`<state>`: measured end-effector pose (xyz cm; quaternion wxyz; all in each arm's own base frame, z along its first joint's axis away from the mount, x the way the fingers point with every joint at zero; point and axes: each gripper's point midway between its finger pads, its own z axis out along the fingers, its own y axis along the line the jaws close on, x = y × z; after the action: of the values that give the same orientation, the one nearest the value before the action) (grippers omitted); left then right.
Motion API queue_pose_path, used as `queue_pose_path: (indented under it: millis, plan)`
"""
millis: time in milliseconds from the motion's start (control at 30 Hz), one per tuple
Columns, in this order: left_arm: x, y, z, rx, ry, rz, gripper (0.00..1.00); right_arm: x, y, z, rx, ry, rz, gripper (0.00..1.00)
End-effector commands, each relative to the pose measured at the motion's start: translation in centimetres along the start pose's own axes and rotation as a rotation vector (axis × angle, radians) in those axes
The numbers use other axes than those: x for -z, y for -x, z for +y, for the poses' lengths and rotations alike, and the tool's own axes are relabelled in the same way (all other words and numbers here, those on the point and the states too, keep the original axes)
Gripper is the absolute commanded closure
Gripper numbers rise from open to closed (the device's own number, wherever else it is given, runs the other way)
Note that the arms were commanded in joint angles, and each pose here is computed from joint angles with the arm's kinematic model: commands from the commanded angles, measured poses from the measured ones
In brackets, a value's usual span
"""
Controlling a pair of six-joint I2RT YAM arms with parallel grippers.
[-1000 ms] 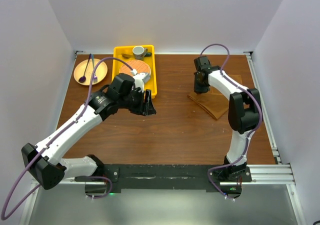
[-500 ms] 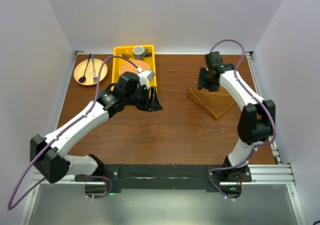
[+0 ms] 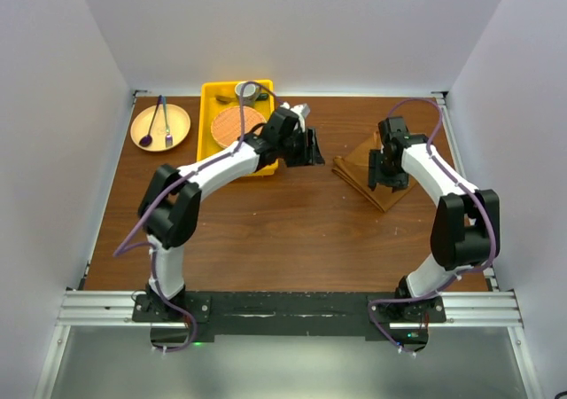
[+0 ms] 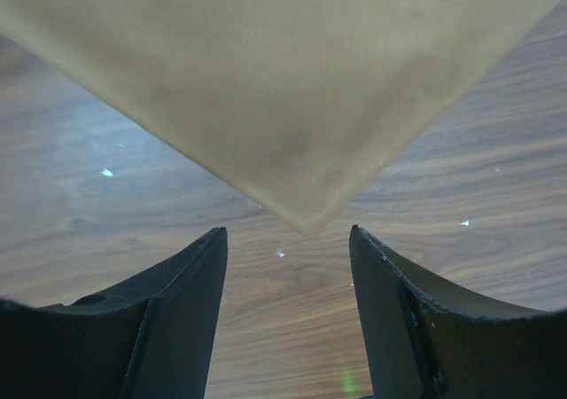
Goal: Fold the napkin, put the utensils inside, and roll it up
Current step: Fold the napkin
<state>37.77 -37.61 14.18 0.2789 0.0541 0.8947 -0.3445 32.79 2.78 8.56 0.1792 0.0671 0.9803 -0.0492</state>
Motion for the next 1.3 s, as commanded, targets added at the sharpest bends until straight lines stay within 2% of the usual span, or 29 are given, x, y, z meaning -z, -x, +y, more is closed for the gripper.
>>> queue_pose_path:
  millis: [0, 200, 400, 600, 833, 1267]
  plan:
    - [-2.9, 3.6, -1.7, -0.006, -0.048, -0.087, 0.44, -0.4, 1.0, 0.9, 0.079, 0.041, -0.062, 0.41]
    - [-6.3, 4.2, -2.1, 0.025, -0.102, -0.093, 0.39, -0.9, 1.7, 1.9, 0.125, 0.071, -0.08, 0.51]
    - [-8.3, 4.4, -0.7, 0.025, -0.074, -0.107, 0.36, -1.2, 1.3, 2.6, 0.164, 0.072, -0.067, 0.51]
    - [-9.7, 4.0, -0.4, 0.034, -0.1, -0.103, 0.4, -1.8, 0.7, 2.9, 0.19, 0.069, -0.042, 0.51]
    - [-11.0, 3.1, -0.5, 0.073, -0.134, -0.075, 0.46, -2.4, 0.4, 3.3, 0.212, 0.056, -0.02, 0.57]
    - [-11.4, 3.5, -1.1, 0.071, -0.177, -0.078, 0.57, -3.4, 0.2, 3.5, 0.234, 0.033, 0.004, 0.6]
